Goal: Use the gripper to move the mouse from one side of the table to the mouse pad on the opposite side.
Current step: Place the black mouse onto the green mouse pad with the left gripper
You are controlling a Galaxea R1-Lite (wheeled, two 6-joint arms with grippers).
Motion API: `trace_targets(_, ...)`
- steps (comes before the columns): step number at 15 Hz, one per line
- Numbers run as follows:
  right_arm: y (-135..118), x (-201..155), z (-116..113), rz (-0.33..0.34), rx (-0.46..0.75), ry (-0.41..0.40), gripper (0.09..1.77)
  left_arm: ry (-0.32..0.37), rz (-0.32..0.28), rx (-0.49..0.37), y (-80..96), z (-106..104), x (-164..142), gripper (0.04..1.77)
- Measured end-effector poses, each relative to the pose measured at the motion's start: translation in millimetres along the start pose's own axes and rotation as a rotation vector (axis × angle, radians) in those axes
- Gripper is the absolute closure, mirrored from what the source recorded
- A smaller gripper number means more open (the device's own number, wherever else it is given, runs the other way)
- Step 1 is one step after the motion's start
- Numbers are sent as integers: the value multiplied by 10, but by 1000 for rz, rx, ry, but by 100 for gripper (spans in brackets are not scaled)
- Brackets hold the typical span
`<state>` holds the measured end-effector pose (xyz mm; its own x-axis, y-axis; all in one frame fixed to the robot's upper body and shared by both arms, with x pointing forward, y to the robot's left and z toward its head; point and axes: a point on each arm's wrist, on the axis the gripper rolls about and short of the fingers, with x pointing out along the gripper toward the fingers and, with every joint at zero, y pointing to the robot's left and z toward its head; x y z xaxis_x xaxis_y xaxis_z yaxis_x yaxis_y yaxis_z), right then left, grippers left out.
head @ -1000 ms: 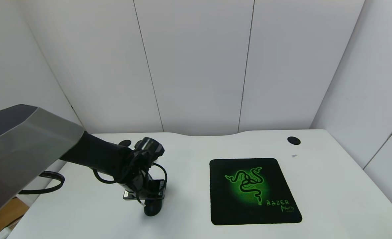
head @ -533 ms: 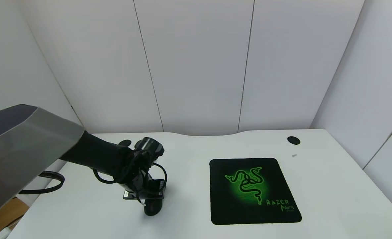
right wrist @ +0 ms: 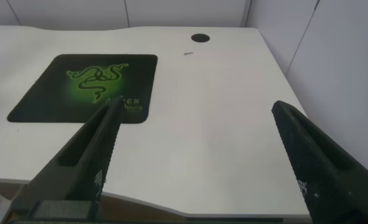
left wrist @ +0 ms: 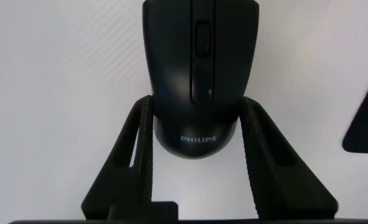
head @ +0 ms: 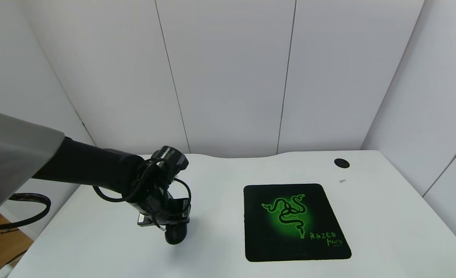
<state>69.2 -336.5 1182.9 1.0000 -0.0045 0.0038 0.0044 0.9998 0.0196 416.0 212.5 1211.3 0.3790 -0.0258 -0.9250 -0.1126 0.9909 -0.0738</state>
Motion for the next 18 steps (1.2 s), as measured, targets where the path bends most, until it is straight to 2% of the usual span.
trace_targets(3,0,0,0,0,0,0,15,1,-8,-61,-108,37,-171,93)
trace_targets(11,0,0,0,1,0,0,15,-1,-49,-86,-521,65,-575,93)
trace_targets(18,0,0,0,1,0,0,15,22,-61,-86,-846,106,-766,93)
